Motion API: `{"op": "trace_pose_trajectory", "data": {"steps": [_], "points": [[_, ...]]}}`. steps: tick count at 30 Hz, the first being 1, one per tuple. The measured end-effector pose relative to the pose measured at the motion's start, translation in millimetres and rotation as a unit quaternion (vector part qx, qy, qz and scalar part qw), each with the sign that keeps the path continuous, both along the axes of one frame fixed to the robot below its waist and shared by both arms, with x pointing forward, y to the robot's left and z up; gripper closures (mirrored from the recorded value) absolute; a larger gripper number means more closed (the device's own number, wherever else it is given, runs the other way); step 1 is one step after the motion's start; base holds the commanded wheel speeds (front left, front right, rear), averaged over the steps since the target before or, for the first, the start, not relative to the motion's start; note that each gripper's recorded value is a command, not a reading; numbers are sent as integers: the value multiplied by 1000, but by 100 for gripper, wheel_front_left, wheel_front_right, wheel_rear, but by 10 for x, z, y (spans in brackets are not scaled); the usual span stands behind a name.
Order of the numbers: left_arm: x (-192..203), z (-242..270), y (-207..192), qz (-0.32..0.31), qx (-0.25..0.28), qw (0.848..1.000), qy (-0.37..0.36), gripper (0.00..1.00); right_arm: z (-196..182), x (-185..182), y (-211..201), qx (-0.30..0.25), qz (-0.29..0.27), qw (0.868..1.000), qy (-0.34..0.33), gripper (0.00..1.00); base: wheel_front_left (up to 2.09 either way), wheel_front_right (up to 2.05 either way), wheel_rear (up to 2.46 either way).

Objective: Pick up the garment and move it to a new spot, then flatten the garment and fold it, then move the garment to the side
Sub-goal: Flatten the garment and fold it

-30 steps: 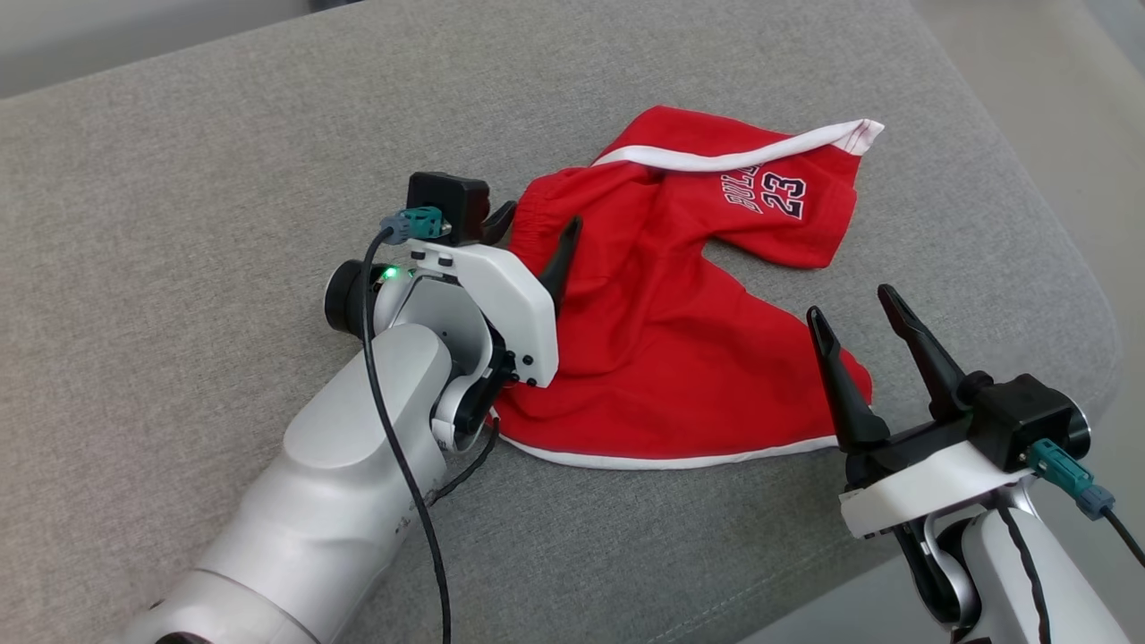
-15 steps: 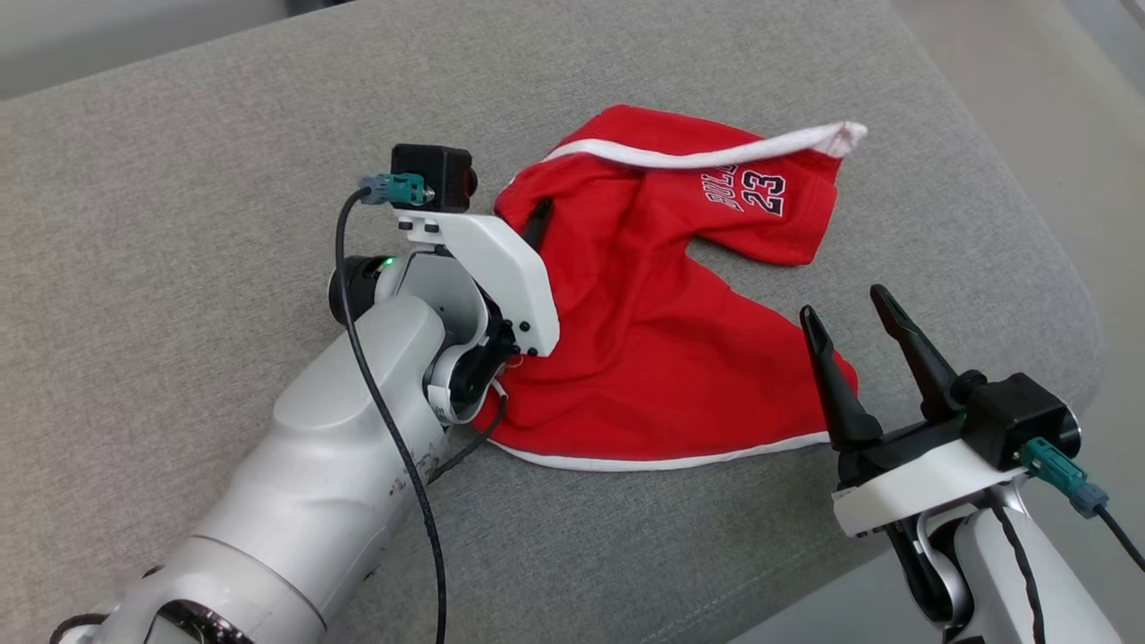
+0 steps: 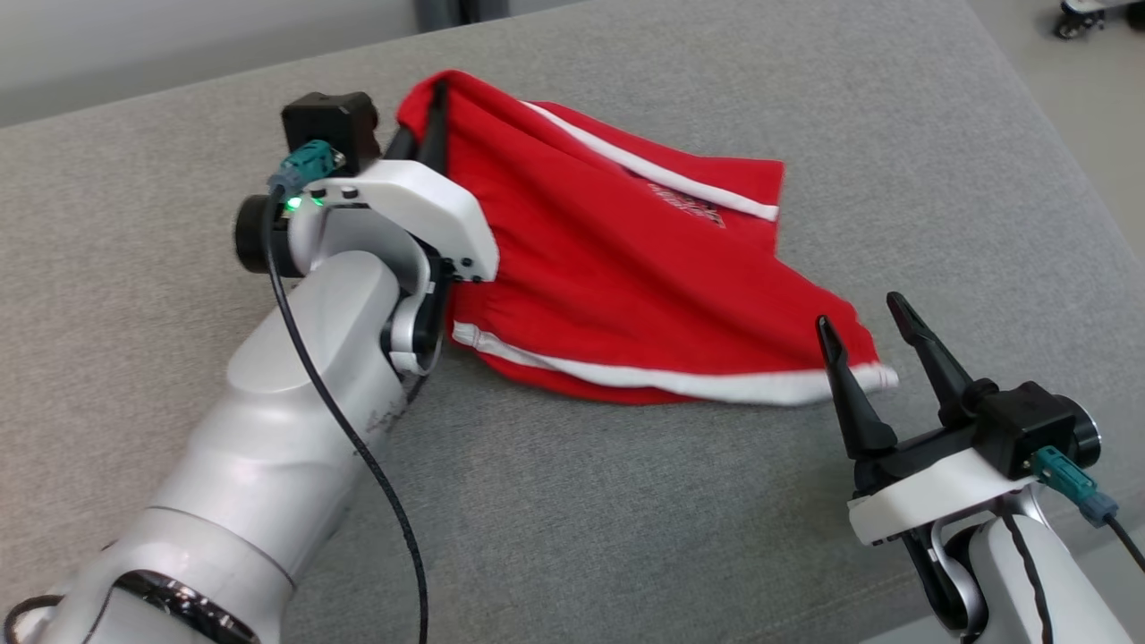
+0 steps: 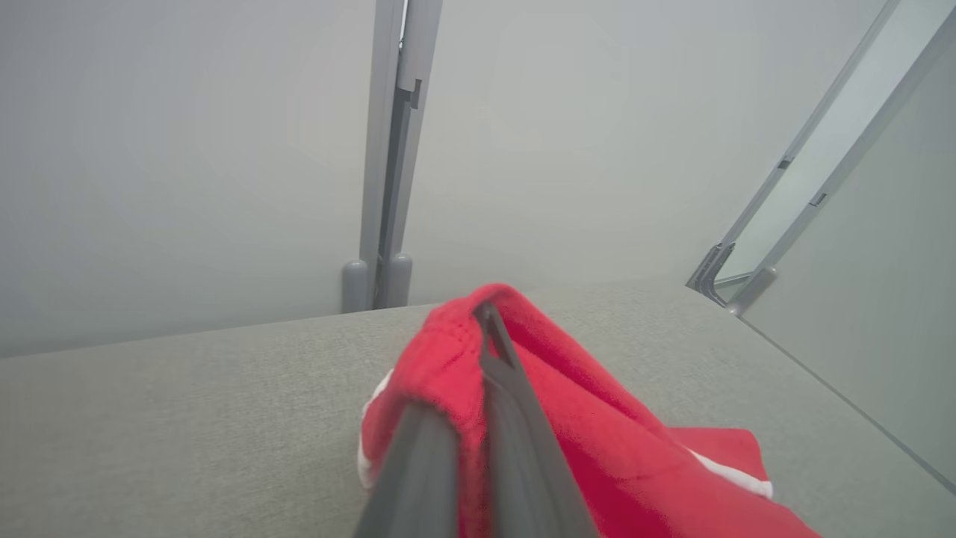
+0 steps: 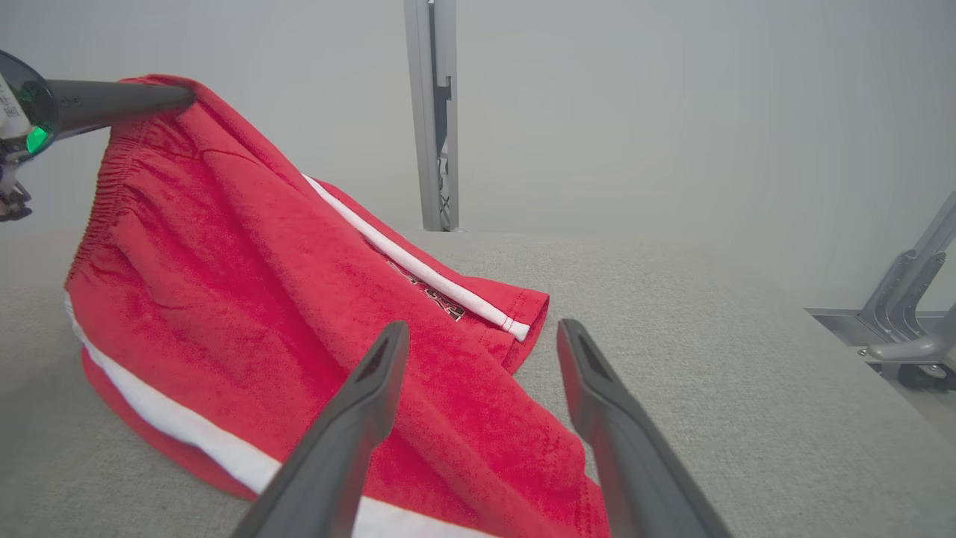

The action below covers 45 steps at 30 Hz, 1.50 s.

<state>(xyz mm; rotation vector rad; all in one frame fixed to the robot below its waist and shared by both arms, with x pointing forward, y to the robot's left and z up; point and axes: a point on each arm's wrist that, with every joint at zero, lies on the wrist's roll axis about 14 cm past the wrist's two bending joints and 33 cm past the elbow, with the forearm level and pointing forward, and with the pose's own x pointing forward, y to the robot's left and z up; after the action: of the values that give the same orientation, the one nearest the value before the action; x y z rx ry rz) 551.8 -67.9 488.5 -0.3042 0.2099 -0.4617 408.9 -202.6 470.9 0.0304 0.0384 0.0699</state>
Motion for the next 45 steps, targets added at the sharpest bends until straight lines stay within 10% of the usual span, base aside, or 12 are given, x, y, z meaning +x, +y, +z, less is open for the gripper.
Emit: {"op": "trace_pose_trajectory", "data": {"steps": [2, 4, 5, 15, 26, 45], "points": [[61, 17, 196, 27, 29, 999, -16, 99, 14, 24, 86, 2, 13, 1000, -3, 0, 0, 0, 0], [27, -139, 334, 40, 56, 998, -4, 23, 31, 33, 144, 3, 21, 1000, -6, 0, 0, 0, 0], [-28, -273, 366, 40, 70, 997, 11, 0, 40, 39, 151, 2, 22, 1000, -7, 0, 0, 0, 0], [-141, -617, 629, 52, 162, 985, 36, 0, 119, 54, 184, -1, 28, 999, -18, 0, 0, 0, 0], [-133, 44, 1134, 125, 101, 986, -36, 0, 361, 8, 205, -1, 34, 998, -54, 0, 0, 0, 0], [-1344, 154, 1639, 187, 10, 979, -84, 0, 551, -106, 268, 14, 31, 996, -87, 0, 0, 0, 0]]}}
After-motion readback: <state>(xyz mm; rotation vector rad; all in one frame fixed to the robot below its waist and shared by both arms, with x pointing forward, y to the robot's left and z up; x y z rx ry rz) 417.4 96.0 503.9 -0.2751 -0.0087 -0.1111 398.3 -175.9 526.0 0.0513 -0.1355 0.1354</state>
